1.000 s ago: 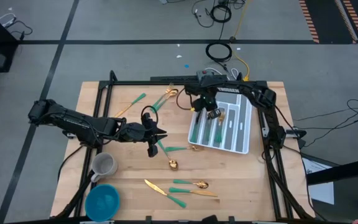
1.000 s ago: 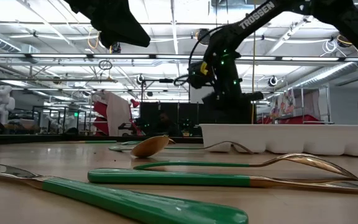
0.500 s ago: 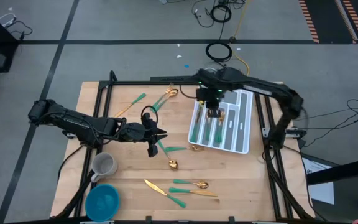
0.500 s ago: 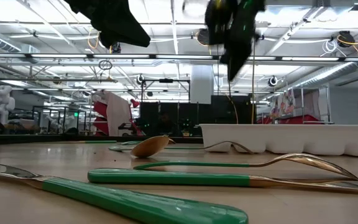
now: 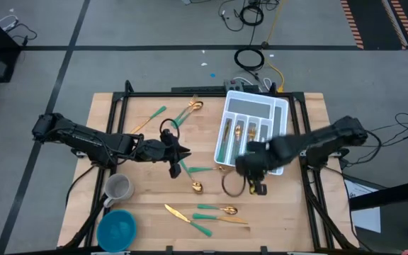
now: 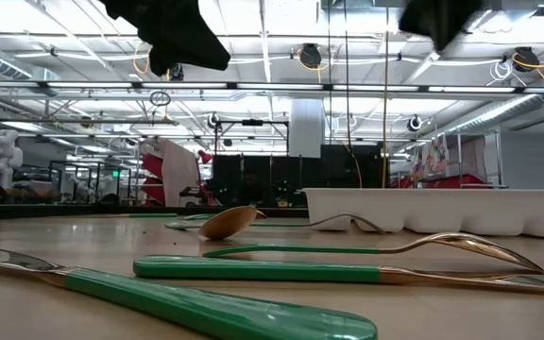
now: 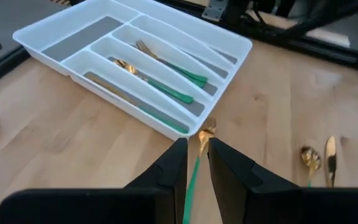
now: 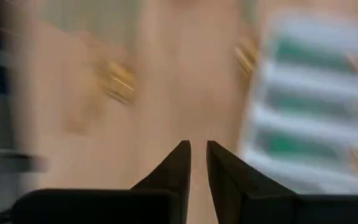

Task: Sort silverware
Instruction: Adjust the white cutlery tray

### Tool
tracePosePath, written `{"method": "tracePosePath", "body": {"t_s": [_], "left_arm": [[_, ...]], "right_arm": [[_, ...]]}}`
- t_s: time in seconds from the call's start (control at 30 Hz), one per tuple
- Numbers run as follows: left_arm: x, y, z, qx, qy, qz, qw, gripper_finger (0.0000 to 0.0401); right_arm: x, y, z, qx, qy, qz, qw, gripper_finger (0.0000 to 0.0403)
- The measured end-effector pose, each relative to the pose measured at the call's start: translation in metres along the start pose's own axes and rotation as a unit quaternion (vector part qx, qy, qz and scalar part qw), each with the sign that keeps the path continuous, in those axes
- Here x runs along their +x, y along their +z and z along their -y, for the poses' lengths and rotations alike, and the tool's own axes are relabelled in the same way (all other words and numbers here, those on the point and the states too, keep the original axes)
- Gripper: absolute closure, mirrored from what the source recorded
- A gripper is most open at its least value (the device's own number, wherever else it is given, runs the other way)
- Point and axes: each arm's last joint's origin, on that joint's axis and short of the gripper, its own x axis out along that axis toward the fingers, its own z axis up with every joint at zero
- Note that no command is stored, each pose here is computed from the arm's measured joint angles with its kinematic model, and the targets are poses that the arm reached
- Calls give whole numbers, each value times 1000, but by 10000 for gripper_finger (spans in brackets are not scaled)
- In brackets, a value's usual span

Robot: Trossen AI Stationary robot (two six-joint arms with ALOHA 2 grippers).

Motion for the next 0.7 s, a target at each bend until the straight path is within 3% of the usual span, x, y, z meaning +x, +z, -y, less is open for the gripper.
{"method": "tracePosePath", "body": {"t_s": [0.07, 0.13, 0.33, 0.43, 0.57, 0.7], "left_arm": [[0, 0, 0, -3, 5, 3, 1000, 328], [0, 1, -1, -4, 12, 7, 1000, 328], [0, 3, 0, -9, 14, 20, 1000, 328], [0, 3, 0, -9, 14, 20, 1000, 328], [0, 3, 0, -9, 15, 21, 1000, 328], [0, 3, 0, -9, 20, 22, 1000, 328]], "right_arm": [[25, -14, -5, 25, -38, -21, 999, 370], [55, -26, -8, 55, -43, -33, 997, 391], [123, -63, -5, 146, 15, -72, 987, 402], [137, -82, 2, 188, -11, -107, 976, 402], [143, -110, 16, 270, -92, -186, 940, 403], [140, -120, 21, 289, -141, -209, 924, 403]]}}
